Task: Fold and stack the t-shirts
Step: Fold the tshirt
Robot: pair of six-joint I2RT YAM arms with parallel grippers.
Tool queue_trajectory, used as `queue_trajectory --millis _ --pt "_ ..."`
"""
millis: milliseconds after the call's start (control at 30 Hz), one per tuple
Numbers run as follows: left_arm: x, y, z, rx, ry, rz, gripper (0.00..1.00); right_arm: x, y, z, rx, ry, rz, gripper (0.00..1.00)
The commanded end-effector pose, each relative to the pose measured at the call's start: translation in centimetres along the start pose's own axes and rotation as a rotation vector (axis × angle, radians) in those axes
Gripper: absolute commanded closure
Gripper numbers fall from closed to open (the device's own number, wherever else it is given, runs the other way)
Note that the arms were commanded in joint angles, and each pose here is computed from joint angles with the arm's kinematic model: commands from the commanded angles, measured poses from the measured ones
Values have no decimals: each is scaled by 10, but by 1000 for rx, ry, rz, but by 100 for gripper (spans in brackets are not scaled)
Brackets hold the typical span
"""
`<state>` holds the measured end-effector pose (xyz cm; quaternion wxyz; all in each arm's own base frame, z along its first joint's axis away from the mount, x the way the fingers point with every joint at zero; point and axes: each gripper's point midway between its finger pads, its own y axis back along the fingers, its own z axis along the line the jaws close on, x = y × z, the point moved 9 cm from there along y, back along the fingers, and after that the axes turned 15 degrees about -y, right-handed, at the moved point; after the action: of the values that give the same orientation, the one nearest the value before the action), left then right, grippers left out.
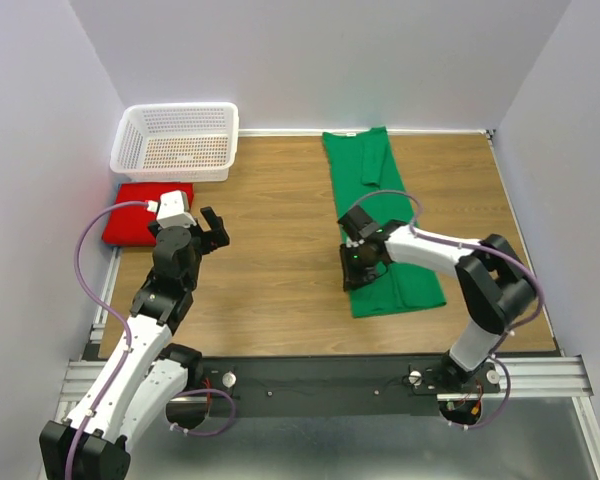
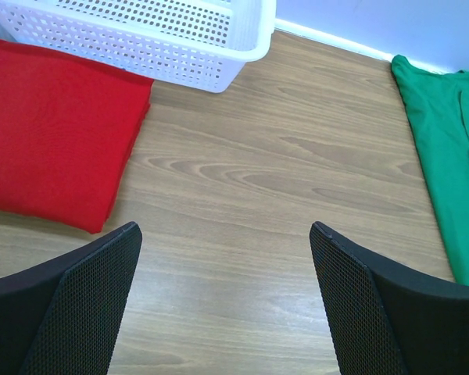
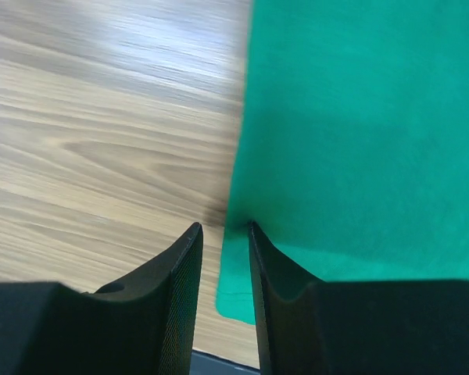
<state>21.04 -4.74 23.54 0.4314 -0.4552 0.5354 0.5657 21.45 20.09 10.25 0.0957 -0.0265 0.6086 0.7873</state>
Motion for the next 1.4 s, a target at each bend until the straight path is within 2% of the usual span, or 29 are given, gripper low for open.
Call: queue_trajectory --millis 0,200,300,367,400,500,567,767,900,1067,1367 --pt "-12 2 -3 29 34 -38 5 14 -25 36 -11 27 89 63" --pt "-13 0 -6 49 52 -16 5 19 -45 99 -65 129 106 63" --pt "-18 1 -10 88 45 -22 2 20 -34 118 -93 166 82 62" --pt "-18 2 -11 119 18 -30 2 17 -22 122 -113 166 56 62" --pt "-18 3 -13 154 -2 -38 2 13 -5 125 -138 160 15 59" --pt "-14 9 -20 263 -12 -49 2 11 16 110 -90 136 -65 49" --pt "-15 11 -25 308 12 -32 2 14 32 84 -40 106 -100 48" --pt "4 10 -44 449 52 264 4 38 54 5 73 -55 -138 46" --pt "17 19 -65 551 43 453 12 63 61 -35 45 -157 -103 44" --pt "34 27 -92 597 2 581 12 74 55 -62 63 -236 -76 44" --pt "72 34 -134 632 -125 771 12 76 42 -76 142 -250 -41 46"
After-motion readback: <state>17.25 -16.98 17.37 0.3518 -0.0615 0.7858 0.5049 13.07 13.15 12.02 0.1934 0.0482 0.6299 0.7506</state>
